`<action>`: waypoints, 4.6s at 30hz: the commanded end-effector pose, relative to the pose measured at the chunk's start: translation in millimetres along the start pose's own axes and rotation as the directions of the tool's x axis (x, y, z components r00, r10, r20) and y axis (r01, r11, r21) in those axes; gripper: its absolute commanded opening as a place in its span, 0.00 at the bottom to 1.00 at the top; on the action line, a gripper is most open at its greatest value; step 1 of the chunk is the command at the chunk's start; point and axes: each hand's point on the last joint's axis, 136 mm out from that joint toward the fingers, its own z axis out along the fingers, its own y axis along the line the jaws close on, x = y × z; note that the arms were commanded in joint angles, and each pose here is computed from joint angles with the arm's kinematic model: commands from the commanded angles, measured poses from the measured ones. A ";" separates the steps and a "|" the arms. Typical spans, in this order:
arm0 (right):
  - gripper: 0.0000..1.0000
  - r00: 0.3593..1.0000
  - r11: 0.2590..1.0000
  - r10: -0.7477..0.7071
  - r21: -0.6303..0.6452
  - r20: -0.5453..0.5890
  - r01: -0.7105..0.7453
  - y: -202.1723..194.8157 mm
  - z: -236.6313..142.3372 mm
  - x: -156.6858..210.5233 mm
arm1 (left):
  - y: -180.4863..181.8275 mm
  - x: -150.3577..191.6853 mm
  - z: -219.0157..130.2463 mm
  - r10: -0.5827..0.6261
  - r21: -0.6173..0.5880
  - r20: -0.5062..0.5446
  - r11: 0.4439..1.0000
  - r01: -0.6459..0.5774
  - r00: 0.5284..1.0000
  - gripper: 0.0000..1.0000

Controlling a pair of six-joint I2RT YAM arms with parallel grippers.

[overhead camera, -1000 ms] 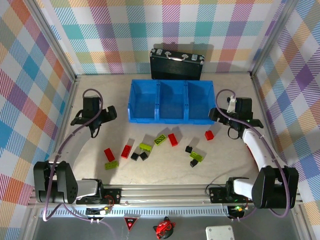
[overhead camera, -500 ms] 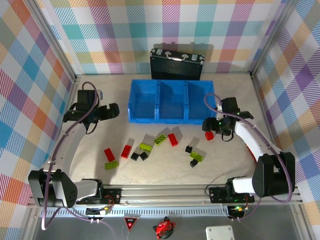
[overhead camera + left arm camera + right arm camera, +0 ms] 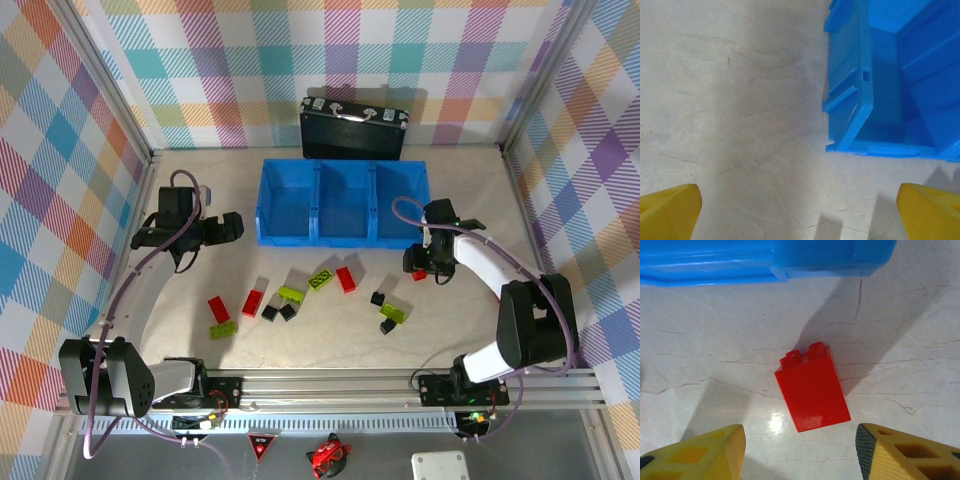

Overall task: Sort the legos into containers by color
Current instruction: Pick up the lego from the middle-right of the table, then place the lego in the container.

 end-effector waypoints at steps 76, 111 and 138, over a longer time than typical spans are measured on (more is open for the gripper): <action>0.37 0.997 0.999 -0.035 0.003 0.072 0.034 55.4 -36.1 -95.9 | 3.2 -8.4 -7.0 0.022 0.020 0.019 1.000 -0.022 1.000 1.00; 0.37 0.999 0.999 0.009 0.042 -0.042 -0.008 42.3 58.4 -186.9 | 9.4 -5.0 -5.6 0.035 -0.011 0.010 0.999 -0.034 0.999 1.00; 0.50 0.999 1.000 -0.009 0.022 0.048 0.008 47.9 -8.3 -192.3 | 17.7 -9.2 -13.7 0.041 -0.057 0.043 0.998 -0.038 0.998 1.00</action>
